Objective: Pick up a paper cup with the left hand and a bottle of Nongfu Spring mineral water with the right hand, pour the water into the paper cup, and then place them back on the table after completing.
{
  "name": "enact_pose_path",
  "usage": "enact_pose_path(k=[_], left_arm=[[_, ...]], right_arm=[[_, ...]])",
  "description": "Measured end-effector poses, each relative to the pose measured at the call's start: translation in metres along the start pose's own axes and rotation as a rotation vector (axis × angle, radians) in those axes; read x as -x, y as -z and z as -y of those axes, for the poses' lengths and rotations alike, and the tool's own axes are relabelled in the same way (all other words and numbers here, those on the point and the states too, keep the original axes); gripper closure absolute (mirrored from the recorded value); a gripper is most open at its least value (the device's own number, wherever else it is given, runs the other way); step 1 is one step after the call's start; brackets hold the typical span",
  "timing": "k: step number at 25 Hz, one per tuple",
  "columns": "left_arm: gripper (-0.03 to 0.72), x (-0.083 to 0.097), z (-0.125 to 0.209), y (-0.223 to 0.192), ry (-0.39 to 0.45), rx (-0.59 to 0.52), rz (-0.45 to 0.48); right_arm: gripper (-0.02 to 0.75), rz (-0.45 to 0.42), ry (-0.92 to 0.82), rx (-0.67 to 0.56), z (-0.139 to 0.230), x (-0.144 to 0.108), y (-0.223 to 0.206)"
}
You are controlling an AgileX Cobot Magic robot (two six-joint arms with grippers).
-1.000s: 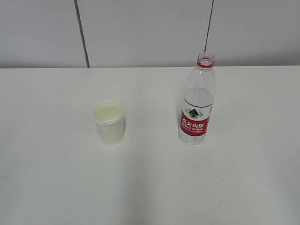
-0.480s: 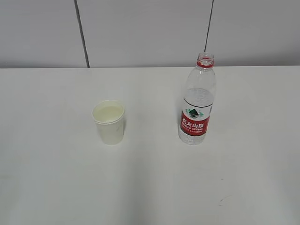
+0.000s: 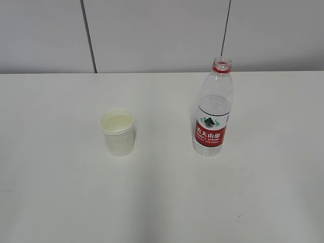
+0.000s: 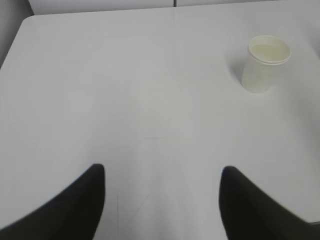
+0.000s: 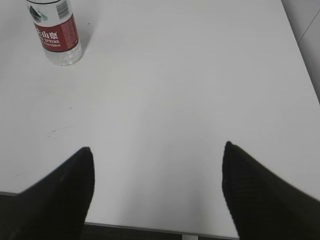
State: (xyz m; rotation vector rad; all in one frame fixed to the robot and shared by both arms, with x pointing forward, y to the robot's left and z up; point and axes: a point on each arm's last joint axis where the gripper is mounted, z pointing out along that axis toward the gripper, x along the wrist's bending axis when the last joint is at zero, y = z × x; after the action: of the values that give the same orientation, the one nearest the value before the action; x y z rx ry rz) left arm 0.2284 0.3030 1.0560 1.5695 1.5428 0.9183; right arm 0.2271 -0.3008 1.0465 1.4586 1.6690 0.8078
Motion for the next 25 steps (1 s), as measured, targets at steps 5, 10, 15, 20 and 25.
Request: enact_pose_path(k=[5, 10, 15, 20, 25], left_arm=[[0.247, 0.0000, 0.0000, 0.0000, 0.000, 0.000, 0.000], [0.251, 0.0000, 0.0000, 0.0000, 0.000, 0.000, 0.000], [0.251, 0.0000, 0.0000, 0.0000, 0.000, 0.000, 0.000], [0.251, 0.0000, 0.0000, 0.0000, 0.000, 0.000, 0.000], [0.251, 0.0000, 0.0000, 0.0000, 0.000, 0.000, 0.000]], right_arm=[[0.150, 0.000, 0.000, 0.000, 0.0000, 0.0000, 0.0000], [0.150, 0.000, 0.000, 0.000, 0.0000, 0.0000, 0.0000], [0.150, 0.000, 0.000, 0.000, 0.0000, 0.0000, 0.0000], [0.150, 0.000, 0.000, 0.000, 0.0000, 0.0000, 0.0000], [0.150, 0.000, 0.000, 0.000, 0.0000, 0.0000, 0.0000]])
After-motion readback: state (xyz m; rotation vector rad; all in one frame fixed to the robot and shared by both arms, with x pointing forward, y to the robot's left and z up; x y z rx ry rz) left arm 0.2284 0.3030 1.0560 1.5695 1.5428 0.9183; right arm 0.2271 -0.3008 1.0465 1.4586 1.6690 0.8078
